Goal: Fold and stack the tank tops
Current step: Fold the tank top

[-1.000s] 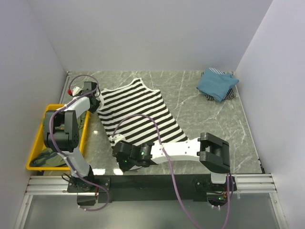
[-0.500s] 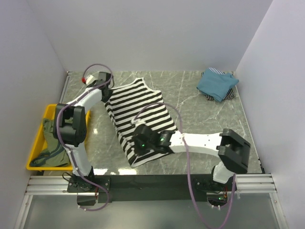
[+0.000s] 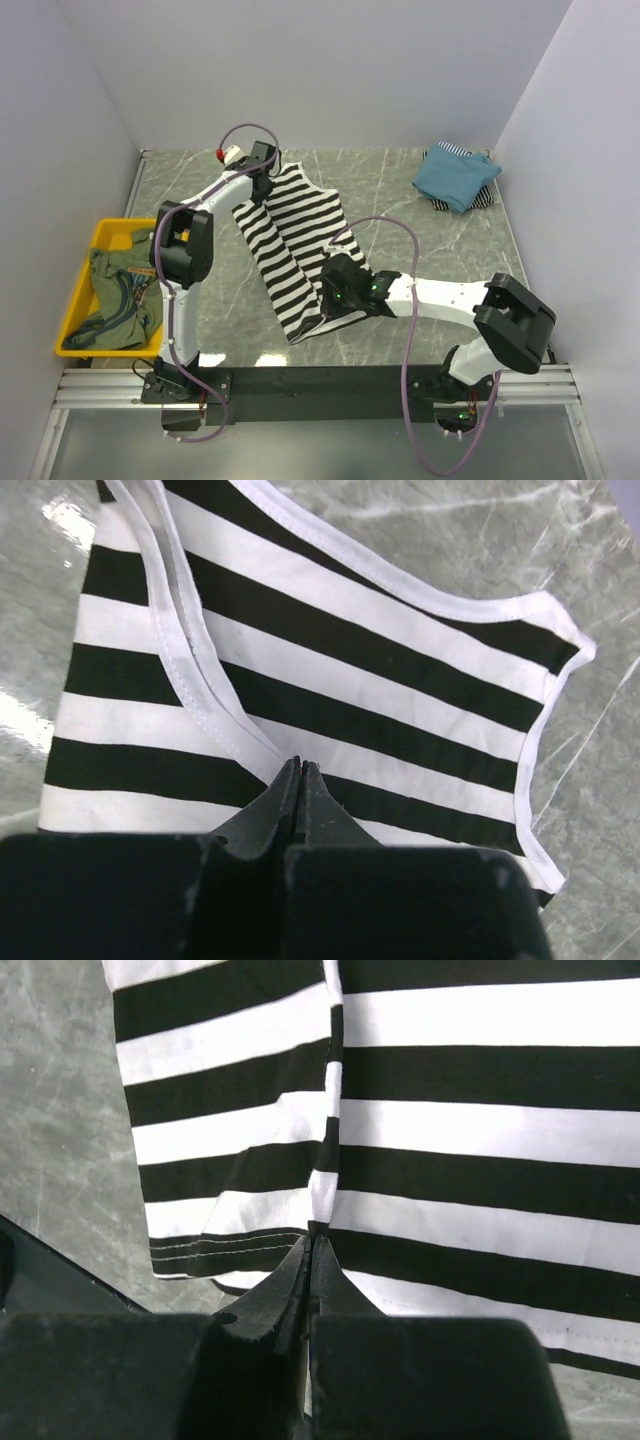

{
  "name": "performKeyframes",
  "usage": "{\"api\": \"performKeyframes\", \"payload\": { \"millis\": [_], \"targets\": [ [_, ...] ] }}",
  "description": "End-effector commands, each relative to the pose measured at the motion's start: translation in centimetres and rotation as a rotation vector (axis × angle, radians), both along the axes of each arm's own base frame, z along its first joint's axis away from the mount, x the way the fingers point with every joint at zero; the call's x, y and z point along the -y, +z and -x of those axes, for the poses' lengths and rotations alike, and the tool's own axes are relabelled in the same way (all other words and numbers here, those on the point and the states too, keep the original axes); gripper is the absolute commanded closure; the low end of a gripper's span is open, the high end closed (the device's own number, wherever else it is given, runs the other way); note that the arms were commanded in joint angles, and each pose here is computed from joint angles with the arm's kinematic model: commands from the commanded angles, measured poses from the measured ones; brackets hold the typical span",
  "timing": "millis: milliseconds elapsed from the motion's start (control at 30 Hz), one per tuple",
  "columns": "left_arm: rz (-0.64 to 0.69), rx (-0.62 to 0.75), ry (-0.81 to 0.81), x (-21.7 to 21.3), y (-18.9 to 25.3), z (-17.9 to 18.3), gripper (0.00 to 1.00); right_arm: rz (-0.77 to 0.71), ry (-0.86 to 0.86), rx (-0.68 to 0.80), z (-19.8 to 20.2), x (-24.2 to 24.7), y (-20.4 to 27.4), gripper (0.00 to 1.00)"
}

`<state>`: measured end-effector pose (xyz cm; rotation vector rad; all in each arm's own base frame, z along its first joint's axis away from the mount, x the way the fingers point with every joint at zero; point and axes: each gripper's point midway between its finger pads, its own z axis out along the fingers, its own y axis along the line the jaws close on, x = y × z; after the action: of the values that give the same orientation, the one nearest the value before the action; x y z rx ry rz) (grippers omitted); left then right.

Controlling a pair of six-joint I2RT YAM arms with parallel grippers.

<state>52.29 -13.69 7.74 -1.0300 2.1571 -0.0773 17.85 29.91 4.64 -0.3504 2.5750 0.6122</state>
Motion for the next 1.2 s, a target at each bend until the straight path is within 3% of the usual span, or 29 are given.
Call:
{"api": "performKeyframes", "payload": {
  "millis": [0,367,500,533,633,667,733,767,933,1167],
  "targets": [
    [0.001,0.015,0.010,0.5,0.2,-0.8,0.99,-0.058,-0.022,0.042,-0.9,-0.4,1.3,1.00],
    [0.031,-0.008,-0.067,2.2,-1.9,-0.9,0.99,0.000,-0.072,0.033,-0.7,1.2,-0.5,0.99],
    [0.050,0.014,-0.130,3.2,-1.4,-1.5,0.99,-0.008,-0.090,0.044,-0.6,1.9,0.0,0.86],
    [0.059,0.032,-0.142,3.4,-0.8,-1.7,0.99,-0.010,-0.094,0.045,-0.5,2.1,0.0,0.79],
    [0.068,0.065,-0.194,4.1,0.2,-2.1,0.89,-0.010,-0.110,0.067,-0.3,2.7,1.1,0.68],
    [0.064,0.067,-0.205,4.2,0.5,-2.1,0.80,-0.004,-0.112,0.079,-0.2,2.8,1.4,0.65],
    [0.075,0.087,-0.230,4.5,1.7,-2.1,0.73,0.008,-0.122,0.133,0.1,2.9,3.0,0.58],
    [0.079,0.106,-0.236,4.6,2.3,-2.2,0.67,0.000,-0.119,0.148,0.1,2.7,3.6,0.57],
    [0.050,0.151,-0.204,3.0,5.9,-0.8,0.62,0.020,-0.010,0.181,2.1,-0.2,4.5,0.58],
    [0.093,0.045,-0.086,-2.5,2.2,1.8,0.73,0.097,0.107,0.187,3.1,-4.7,2.5,0.64]
  ]
}}
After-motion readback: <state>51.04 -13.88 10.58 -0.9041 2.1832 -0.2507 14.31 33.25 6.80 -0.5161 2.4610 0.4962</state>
